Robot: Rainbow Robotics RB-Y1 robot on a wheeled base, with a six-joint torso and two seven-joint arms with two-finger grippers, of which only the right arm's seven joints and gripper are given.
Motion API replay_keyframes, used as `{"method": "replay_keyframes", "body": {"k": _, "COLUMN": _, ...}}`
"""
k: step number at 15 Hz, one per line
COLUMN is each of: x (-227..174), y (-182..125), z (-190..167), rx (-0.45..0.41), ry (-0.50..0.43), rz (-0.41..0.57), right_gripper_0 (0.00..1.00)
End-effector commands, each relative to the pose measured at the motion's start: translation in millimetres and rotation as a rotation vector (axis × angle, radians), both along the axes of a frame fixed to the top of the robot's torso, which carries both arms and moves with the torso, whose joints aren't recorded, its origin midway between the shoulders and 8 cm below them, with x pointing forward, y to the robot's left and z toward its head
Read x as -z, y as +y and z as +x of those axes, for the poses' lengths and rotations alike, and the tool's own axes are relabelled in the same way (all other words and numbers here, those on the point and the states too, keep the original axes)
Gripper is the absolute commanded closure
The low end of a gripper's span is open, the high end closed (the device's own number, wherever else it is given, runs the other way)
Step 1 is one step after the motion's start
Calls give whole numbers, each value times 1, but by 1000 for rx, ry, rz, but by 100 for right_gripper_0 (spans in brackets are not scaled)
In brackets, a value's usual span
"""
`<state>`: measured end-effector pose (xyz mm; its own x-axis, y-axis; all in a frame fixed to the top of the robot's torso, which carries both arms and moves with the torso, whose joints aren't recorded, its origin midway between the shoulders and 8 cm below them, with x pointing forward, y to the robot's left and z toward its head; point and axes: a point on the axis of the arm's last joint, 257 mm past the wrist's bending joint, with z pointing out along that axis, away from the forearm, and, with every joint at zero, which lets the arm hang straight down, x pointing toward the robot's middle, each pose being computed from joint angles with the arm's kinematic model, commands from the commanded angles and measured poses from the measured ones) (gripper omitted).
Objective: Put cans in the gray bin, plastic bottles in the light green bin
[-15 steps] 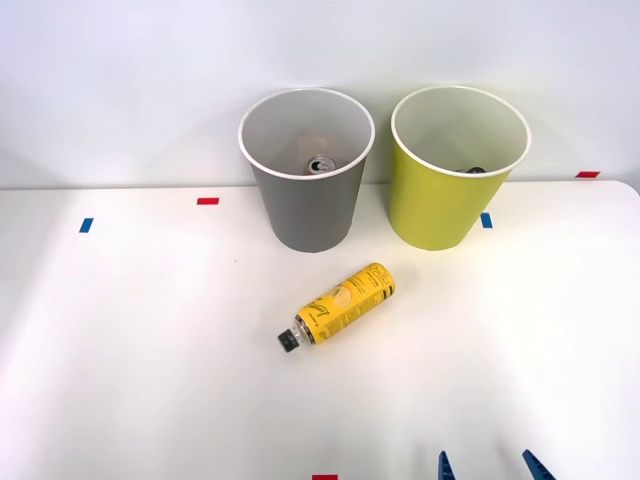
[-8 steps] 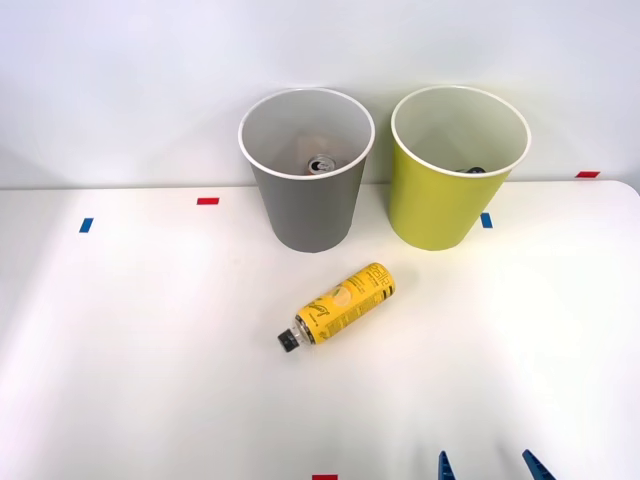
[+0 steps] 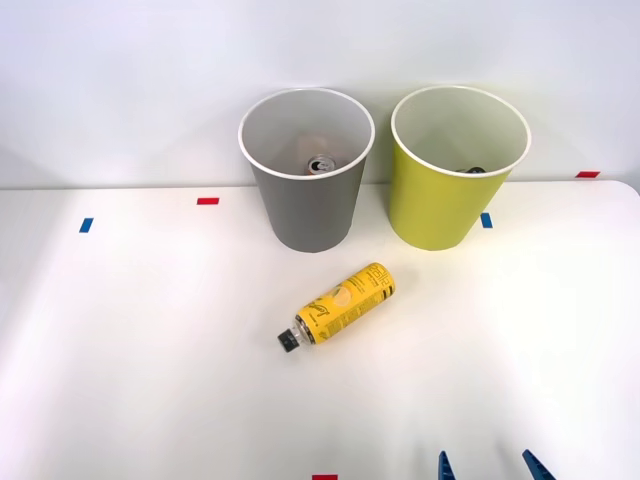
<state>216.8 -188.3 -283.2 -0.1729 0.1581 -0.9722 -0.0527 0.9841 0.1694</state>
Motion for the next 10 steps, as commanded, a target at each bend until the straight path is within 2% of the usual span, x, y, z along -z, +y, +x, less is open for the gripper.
{"method": "replay_keyframes", "body": {"k": 1, "x": 0, "y": 0, "z": 0, "rx": 0, "ry": 0, "rz": 0, "right_gripper_0": 0}}
{"method": "replay_keyframes", "body": {"k": 10, "x": 0, "y": 0, "z": 0, "rx": 0, "ry": 0, "rz": 0, "right_gripper_0": 0}}
